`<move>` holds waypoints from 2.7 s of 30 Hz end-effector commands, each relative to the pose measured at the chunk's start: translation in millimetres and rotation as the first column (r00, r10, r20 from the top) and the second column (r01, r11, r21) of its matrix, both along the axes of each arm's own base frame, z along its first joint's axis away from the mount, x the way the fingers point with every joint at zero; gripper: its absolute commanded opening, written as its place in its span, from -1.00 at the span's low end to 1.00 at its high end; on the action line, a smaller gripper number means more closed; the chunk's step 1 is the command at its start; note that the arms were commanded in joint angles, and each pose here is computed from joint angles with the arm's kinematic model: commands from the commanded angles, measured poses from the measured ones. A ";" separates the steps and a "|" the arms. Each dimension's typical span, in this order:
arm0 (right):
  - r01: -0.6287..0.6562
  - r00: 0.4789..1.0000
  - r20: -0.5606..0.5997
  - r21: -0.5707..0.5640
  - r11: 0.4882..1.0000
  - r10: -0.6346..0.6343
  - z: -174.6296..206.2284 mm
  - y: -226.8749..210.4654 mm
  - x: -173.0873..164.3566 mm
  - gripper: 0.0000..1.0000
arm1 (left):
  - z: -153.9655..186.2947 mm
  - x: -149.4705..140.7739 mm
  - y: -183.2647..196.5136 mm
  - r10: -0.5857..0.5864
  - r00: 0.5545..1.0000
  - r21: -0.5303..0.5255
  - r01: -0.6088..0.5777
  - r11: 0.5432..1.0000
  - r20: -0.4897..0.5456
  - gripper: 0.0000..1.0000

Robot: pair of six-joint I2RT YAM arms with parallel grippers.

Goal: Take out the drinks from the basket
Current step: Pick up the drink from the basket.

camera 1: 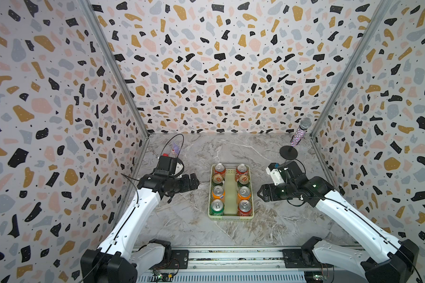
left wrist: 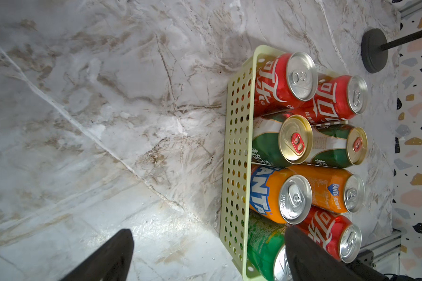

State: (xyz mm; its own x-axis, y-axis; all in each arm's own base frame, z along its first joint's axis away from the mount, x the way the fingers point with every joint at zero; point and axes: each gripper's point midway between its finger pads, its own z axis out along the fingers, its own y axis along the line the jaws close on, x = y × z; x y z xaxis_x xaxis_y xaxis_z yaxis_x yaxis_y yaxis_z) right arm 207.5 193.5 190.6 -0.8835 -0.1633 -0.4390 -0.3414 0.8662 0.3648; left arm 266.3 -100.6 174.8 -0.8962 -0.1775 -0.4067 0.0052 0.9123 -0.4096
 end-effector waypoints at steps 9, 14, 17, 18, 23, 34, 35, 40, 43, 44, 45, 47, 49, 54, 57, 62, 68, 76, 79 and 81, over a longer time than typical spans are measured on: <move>-0.065 0.998 0.015 -0.108 0.992 0.066 -6.1 45.3 -17.4 0.62 | -5.8 -0.7 -5.4 -0.046 0.999 0.000 0.046 0.999 -0.021 1.00; -0.090 0.996 0.004 -0.171 0.981 0.092 -21.4 57.2 -19.5 0.62 | -17.8 -9.3 -2.1 -0.031 0.998 0.007 0.031 0.999 -0.050 1.00; -0.092 0.996 0.001 -0.205 0.974 0.095 -29.7 60.0 -18.8 0.62 | -22.1 -13.8 -1.4 -0.013 0.998 -0.001 0.013 1.000 -0.066 1.00; -0.091 0.996 0.004 -0.207 0.974 0.094 -30.6 61.4 -18.2 0.62 | -22.4 -14.1 -0.7 -0.006 0.998 0.001 0.006 1.000 -0.066 1.00; -0.103 0.994 0.007 -0.216 0.971 0.107 -36.0 73.2 -15.6 0.61 | -26.8 -14.4 9.1 0.027 0.998 0.050 -0.024 0.998 -0.058 1.00; -0.130 0.991 -0.016 -0.284 0.950 0.130 -54.9 85.3 -17.2 0.57 | -28.4 -14.6 6.1 0.013 0.997 0.039 -0.010 0.999 -0.070 1.00; -0.127 0.992 -0.016 -0.288 0.949 0.128 -56.4 85.7 -16.9 0.57 | -28.6 -14.9 6.1 0.013 0.997 0.038 -0.010 0.999 -0.070 1.00; -0.121 0.992 -0.022 -0.296 0.947 0.120 -66.5 88.8 -16.4 0.56 | -27.9 -15.3 5.7 0.012 0.998 0.035 -0.009 0.999 -0.069 1.00; -0.116 0.993 -0.026 -0.301 0.946 0.113 -72.1 90.0 -15.6 0.55 | -28.4 -15.4 5.2 0.010 0.997 0.033 -0.008 0.999 -0.070 1.00; -0.112 0.994 -0.028 -0.306 0.946 0.109 -74.0 90.0 -15.2 0.54 | -28.5 -15.8 4.9 0.009 0.997 0.031 -0.007 1.000 -0.071 1.00; -0.111 0.994 -0.030 -0.310 0.944 0.107 -75.8 89.6 -15.4 0.53 | -28.4 -15.9 4.7 0.008 0.997 0.030 -0.006 1.000 -0.071 1.00; -0.106 0.994 -0.030 -0.315 0.943 0.101 -79.0 88.9 -14.9 0.52 | -28.2 -16.0 4.9 0.009 0.998 0.030 -0.007 1.000 -0.069 1.00; -0.104 0.995 -0.035 -0.326 0.940 0.098 -83.6 87.0 -15.9 0.52 | -28.3 -16.5 4.9 0.009 0.998 0.029 -0.007 1.000 -0.070 1.00; -0.098 0.995 -0.044 -0.350 0.932 0.089 -92.9 82.8 -16.4 0.51 | -28.1 -16.7 4.1 0.006 0.997 0.026 -0.004 1.000 -0.071 1.00; -0.093 0.996 -0.041 -0.360 0.928 0.084 -95.0 81.1 -16.0 0.49 | -28.0 -16.2 4.0 0.006 0.998 0.026 -0.004 1.000 -0.070 1.00; -0.099 0.995 -0.042 -0.378 0.920 0.090 -97.0 78.8 -18.3 0.40 | -28.3 -16.8 3.6 0.005 0.997 0.023 -0.003 1.000 -0.071 1.00; -0.117 0.993 -0.039 -0.376 0.919 0.111 -89.6 79.9 -22.9 -0.09 | -26.8 -18.3 4.2 0.010 0.998 0.021 -0.008 1.000 -0.064 1.00; -0.110 0.992 0.018 -0.339 0.934 0.123 -56.1 79.2 -21.0 -0.59 | -23.2 -18.0 2.3 0.004 0.999 0.008 -0.004 1.000 -0.052 1.00; -0.123 0.990 0.029 -0.325 0.938 0.140 -42.1 80.3 -21.5 -0.70 | -18.9 -17.0 1.7 0.008 0.999 0.000 -0.008 1.000 -0.040 1.00; -0.134 0.988 0.036 -0.310 0.941 0.152 -33.4 82.9 -21.7 -0.74 | -13.5 -15.7 -0.3 0.011 1.000 -0.016 -0.012 1.000 -0.028 1.00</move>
State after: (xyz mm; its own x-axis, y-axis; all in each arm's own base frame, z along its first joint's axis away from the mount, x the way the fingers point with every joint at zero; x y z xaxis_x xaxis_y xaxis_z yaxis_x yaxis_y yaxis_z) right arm 186.5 278.1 113.8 -0.8453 -0.4157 -0.3357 -0.4558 0.8889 0.0467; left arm 250.4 -95.8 153.2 -0.9140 -0.1842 -0.3615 -0.0285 0.9180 -0.3956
